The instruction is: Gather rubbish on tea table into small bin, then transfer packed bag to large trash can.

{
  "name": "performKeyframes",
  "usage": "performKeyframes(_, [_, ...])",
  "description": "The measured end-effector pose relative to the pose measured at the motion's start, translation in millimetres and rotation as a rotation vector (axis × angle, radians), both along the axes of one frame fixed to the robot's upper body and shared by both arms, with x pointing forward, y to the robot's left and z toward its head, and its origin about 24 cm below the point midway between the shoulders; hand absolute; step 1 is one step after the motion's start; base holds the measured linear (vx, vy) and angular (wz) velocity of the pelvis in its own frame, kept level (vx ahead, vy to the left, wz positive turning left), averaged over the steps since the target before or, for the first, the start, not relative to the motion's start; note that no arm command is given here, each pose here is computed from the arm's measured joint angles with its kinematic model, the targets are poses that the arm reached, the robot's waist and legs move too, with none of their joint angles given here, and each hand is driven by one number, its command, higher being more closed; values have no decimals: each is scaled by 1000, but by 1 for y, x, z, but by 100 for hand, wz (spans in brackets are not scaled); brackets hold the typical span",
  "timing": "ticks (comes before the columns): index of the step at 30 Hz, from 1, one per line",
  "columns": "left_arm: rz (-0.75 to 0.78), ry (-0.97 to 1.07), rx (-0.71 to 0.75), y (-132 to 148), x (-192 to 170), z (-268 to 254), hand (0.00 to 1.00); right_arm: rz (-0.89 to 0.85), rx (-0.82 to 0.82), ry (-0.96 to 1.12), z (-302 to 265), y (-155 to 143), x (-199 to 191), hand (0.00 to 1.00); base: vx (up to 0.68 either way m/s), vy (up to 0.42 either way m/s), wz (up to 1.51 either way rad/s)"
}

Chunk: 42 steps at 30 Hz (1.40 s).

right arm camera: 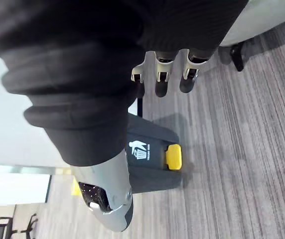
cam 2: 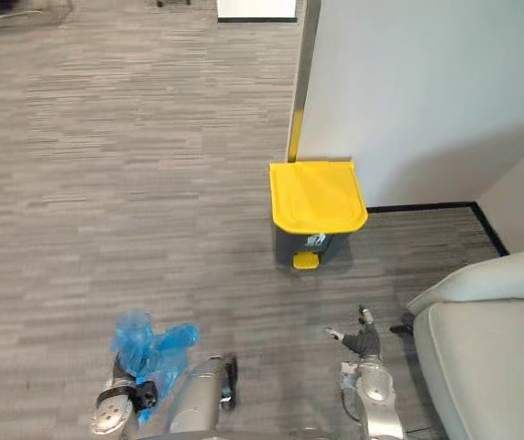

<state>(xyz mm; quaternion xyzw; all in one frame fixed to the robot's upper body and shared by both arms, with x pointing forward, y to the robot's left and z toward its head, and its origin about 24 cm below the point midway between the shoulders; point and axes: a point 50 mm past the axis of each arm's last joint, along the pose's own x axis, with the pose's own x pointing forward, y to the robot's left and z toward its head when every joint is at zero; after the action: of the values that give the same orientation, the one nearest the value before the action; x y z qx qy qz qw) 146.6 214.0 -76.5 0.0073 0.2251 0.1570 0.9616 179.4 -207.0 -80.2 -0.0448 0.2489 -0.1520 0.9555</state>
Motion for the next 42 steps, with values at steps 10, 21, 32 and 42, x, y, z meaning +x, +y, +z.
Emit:
performKeyframes(10, [-60,-91,49,3,17,20,100,12,11,-34,5,8,2,0,412,65,-5])
performKeyframes(21, [-36,-65,-17,-12,15,11,100,-132,-17,5,-1,-16,-17,0,363,-85,13])
performKeyframes(32, [-35,-30,0,-6,6,7,100,-213,-3,83,-14,-23,-40,0,193,67,-14])
performKeyframes(42, [-41,-24,-16,-12,3,6,100,-205,-23,58,-9,-29,-30,0,5,10,-25])
